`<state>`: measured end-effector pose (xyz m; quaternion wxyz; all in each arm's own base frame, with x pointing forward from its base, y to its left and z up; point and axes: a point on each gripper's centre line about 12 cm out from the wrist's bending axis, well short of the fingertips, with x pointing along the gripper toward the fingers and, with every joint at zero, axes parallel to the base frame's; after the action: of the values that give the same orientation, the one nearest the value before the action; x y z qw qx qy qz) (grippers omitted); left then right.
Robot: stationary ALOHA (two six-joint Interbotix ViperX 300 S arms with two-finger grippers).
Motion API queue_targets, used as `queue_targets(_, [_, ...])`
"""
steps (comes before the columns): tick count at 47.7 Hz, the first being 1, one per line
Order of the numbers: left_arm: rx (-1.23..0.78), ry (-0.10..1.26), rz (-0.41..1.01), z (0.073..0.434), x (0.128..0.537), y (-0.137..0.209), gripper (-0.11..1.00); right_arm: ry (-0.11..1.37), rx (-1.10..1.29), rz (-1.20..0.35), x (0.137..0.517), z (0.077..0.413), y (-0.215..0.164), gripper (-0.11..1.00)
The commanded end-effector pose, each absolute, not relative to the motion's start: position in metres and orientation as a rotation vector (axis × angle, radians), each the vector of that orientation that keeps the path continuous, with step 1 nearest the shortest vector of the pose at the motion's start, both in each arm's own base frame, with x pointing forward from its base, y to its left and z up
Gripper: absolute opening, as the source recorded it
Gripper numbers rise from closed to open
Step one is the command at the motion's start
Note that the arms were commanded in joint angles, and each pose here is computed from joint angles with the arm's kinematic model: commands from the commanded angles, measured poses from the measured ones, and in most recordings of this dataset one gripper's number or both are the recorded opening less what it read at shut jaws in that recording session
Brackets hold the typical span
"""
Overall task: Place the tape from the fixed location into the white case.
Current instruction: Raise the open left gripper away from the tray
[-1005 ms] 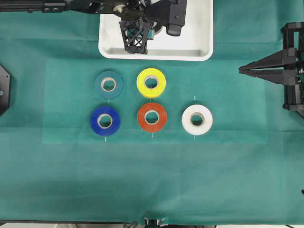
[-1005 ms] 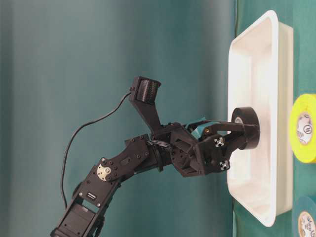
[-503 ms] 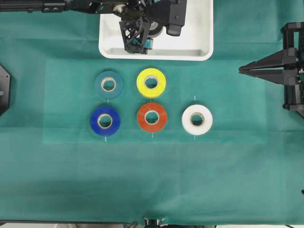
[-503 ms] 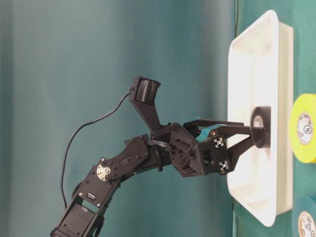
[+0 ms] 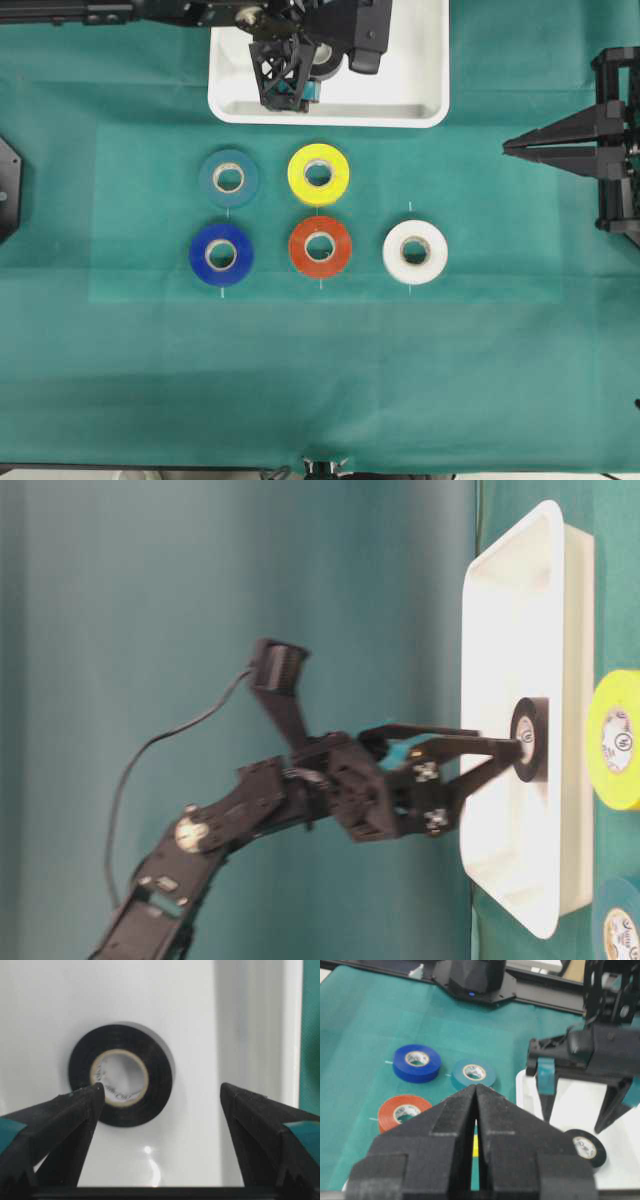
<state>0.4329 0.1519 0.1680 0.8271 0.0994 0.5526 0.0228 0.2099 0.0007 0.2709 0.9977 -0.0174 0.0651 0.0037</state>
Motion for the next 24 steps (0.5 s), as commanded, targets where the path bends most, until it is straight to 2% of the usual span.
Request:
queue_targets(1, [0.229, 1.099, 0.069, 0.205, 0.431, 0.15, 0.93, 0.115, -0.036, 0.007, 0.212, 0.277, 0.001, 0.0])
queue_targets(12, [0.223, 1.141, 0.045, 0.223, 0.423, 0.139, 0.93, 0.112, -0.038, 0.007, 0.212, 0.278, 0.001, 0.0])
queue_targets(24, [0.233, 1.102, 0.04, 0.248, 0.423, 0.127, 0.93, 0.109, -0.038, 0.007, 0.212, 0.278, 0.001, 0.0])
